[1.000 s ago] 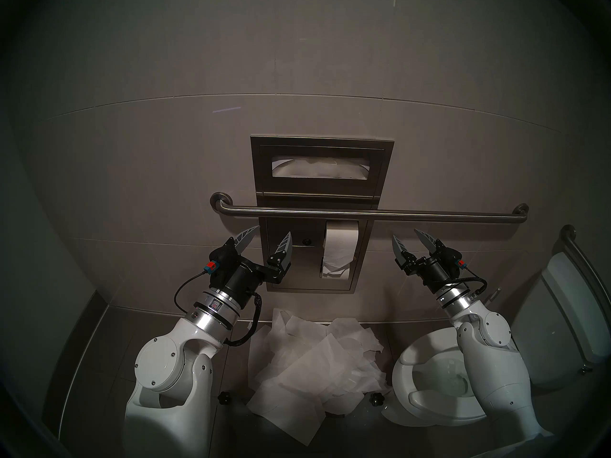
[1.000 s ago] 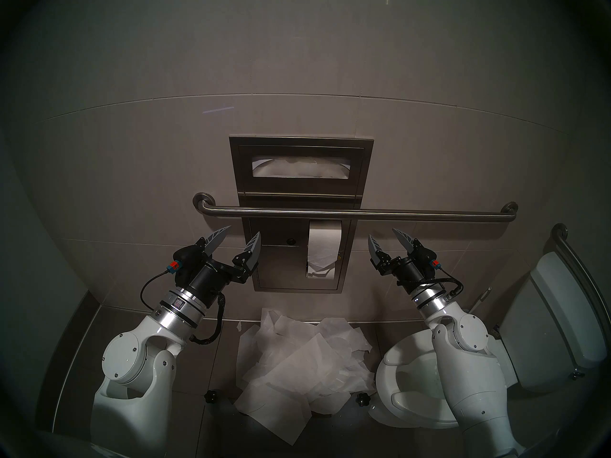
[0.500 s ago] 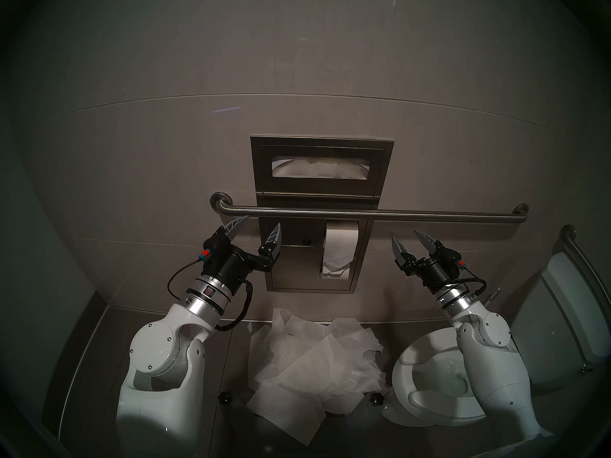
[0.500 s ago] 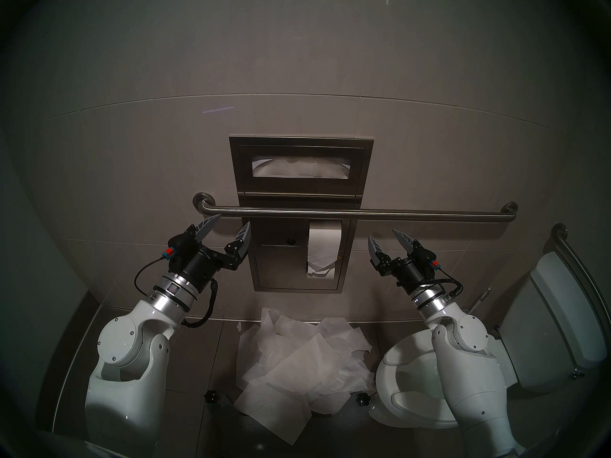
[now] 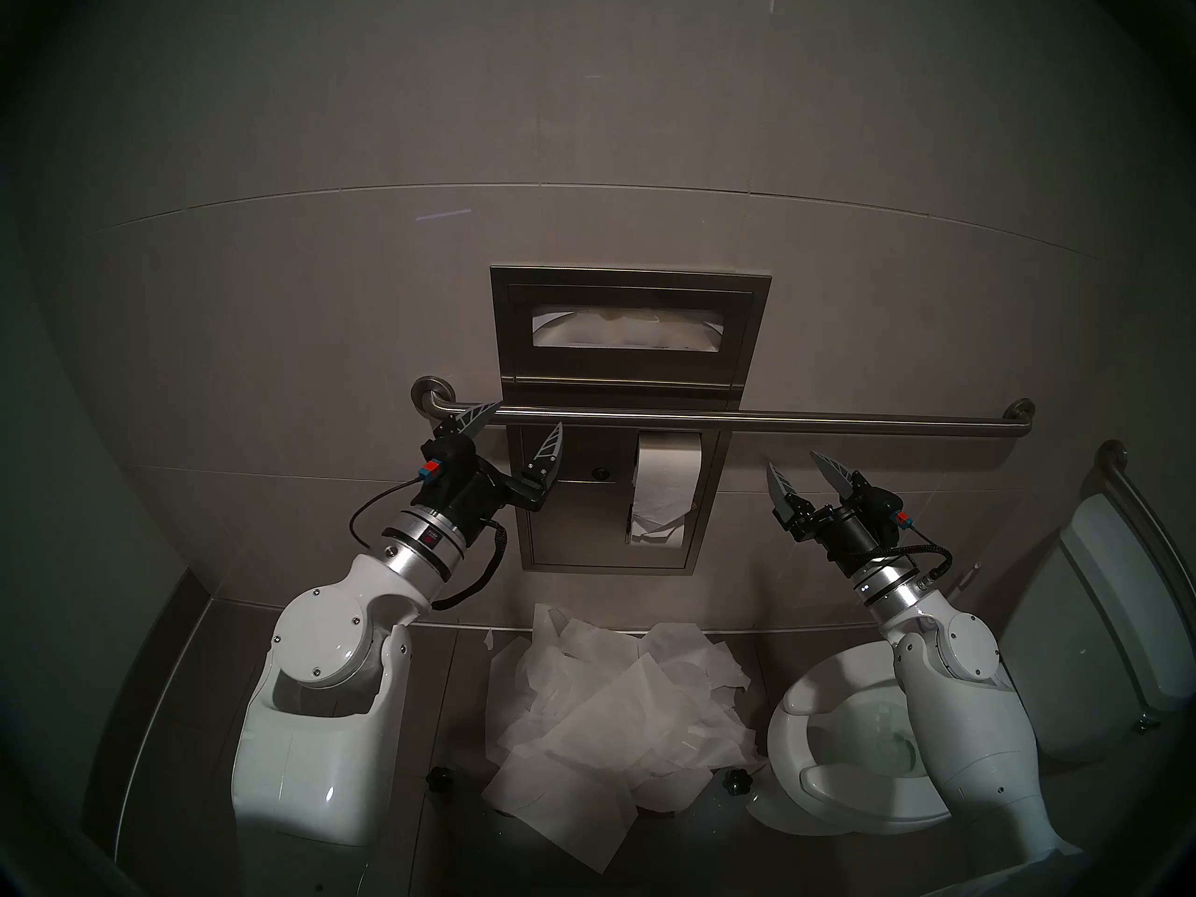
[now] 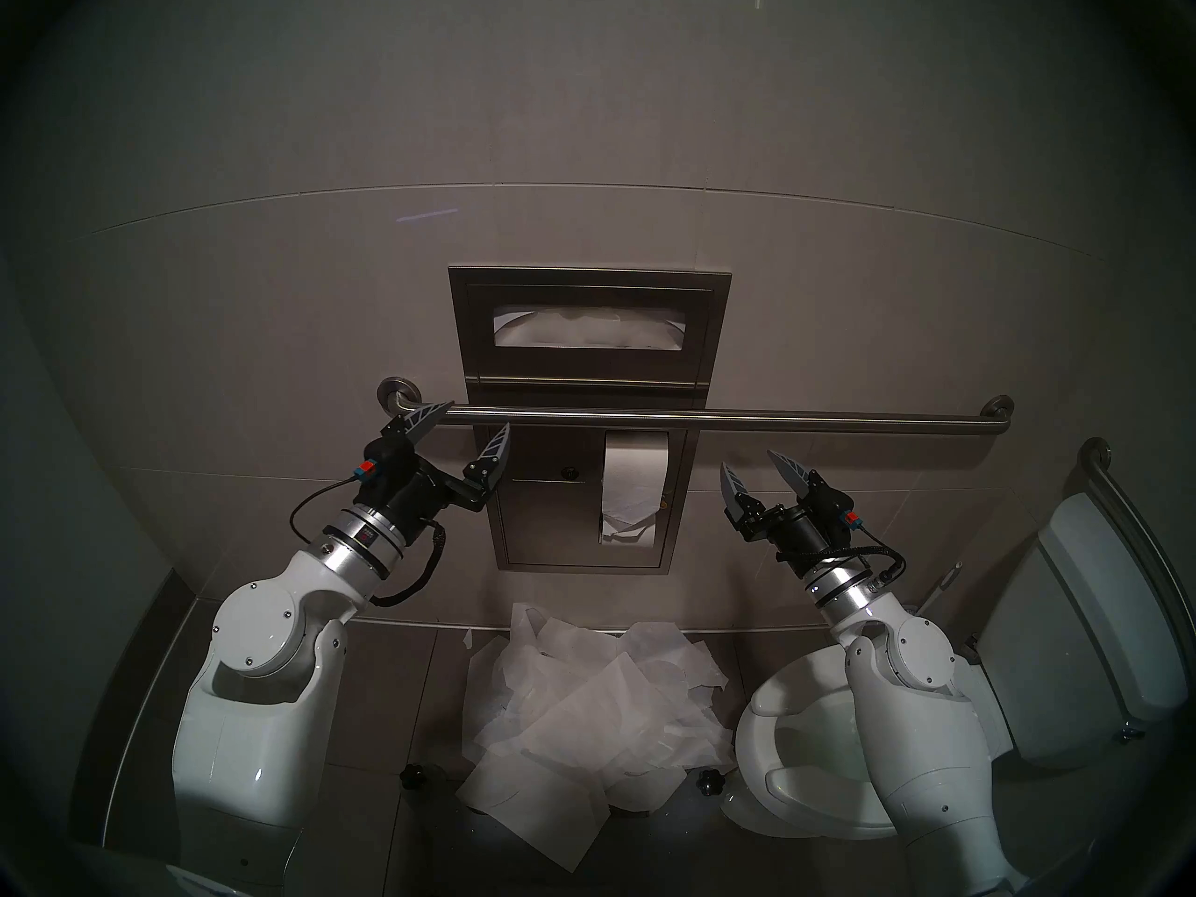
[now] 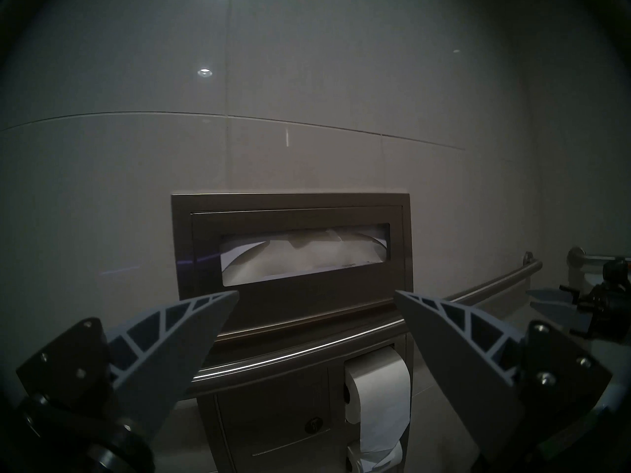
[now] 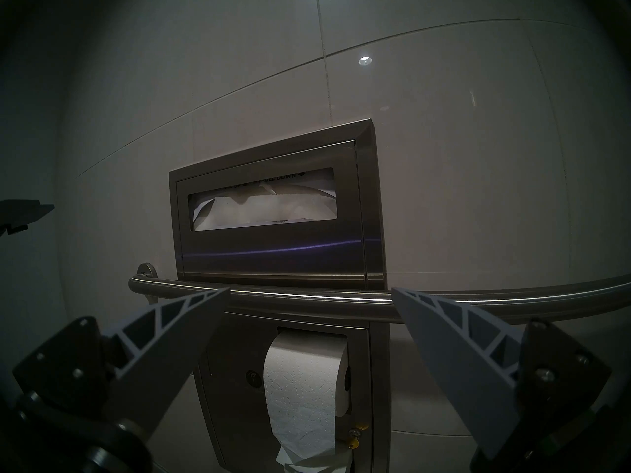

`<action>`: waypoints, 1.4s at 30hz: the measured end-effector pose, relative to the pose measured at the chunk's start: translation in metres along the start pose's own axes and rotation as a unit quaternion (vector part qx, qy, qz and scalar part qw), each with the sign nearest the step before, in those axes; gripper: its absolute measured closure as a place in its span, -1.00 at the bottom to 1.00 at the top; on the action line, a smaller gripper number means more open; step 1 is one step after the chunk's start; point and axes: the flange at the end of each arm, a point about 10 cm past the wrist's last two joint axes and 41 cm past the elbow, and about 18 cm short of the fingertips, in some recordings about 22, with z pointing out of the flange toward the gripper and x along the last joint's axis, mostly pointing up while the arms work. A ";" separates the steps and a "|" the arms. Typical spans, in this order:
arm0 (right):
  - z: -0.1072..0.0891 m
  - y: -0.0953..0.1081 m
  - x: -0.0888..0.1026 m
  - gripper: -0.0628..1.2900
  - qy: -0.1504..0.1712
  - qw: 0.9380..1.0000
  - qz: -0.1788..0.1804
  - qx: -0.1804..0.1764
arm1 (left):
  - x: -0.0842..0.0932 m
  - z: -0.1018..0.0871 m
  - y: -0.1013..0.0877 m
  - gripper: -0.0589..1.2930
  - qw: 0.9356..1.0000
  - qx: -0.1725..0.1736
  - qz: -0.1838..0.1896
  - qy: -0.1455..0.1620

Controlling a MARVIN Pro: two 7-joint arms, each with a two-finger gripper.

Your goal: Take out a toilet seat cover

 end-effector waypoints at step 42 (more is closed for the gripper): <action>-0.001 0.000 -0.002 -0.90 -0.002 1.000 0.001 0.000 | -0.014 0.087 -0.028 -0.91 0.988 -0.006 0.153 -0.033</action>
